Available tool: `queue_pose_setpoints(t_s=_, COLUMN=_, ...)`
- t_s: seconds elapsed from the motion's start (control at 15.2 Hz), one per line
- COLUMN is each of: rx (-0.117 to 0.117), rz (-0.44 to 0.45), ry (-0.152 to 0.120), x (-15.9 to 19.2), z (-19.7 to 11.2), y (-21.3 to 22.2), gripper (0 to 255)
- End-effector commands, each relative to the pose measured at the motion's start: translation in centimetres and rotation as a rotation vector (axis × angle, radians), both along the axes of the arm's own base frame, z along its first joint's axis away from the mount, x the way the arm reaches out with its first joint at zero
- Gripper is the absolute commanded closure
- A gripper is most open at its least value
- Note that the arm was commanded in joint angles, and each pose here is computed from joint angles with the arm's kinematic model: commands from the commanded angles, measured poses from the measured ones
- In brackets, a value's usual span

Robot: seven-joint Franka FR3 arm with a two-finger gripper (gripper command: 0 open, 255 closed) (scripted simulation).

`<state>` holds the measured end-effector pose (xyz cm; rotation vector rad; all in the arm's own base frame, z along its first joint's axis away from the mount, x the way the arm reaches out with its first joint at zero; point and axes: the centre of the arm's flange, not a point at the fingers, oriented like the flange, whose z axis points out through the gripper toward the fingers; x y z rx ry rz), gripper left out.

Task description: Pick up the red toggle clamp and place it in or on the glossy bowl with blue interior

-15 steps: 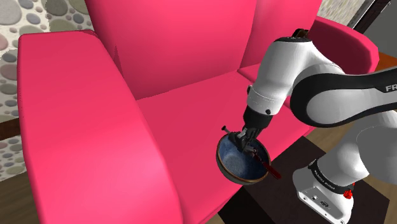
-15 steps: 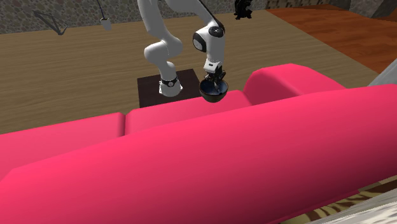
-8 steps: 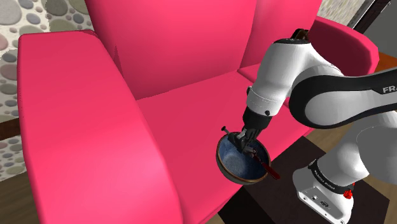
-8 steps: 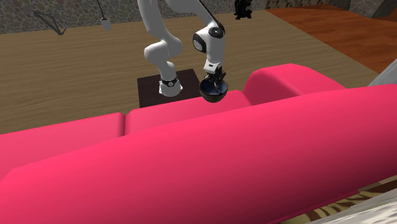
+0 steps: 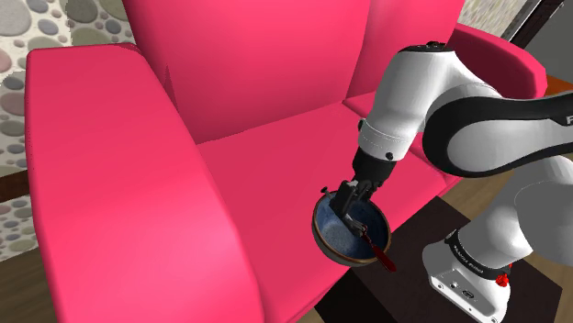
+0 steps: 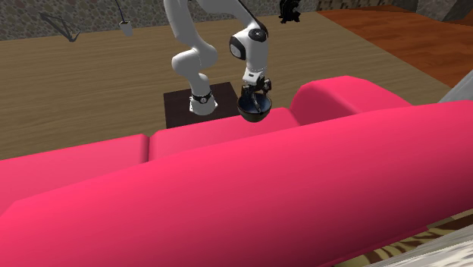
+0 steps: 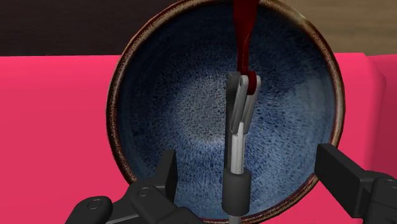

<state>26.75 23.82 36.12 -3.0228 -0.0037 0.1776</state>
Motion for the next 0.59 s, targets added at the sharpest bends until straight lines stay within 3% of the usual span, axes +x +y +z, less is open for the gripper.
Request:
queue_pose_setpoints(t_s=0.0, rx=-0.001, rz=0.0, ry=0.001, x=0.3, z=2.4, y=-0.3, gripper=0)
queue_pose_setpoints(t_s=0.53, rx=-0.001, rz=0.0, ry=0.001, x=0.4, z=3.4, y=-0.5, gripper=0)
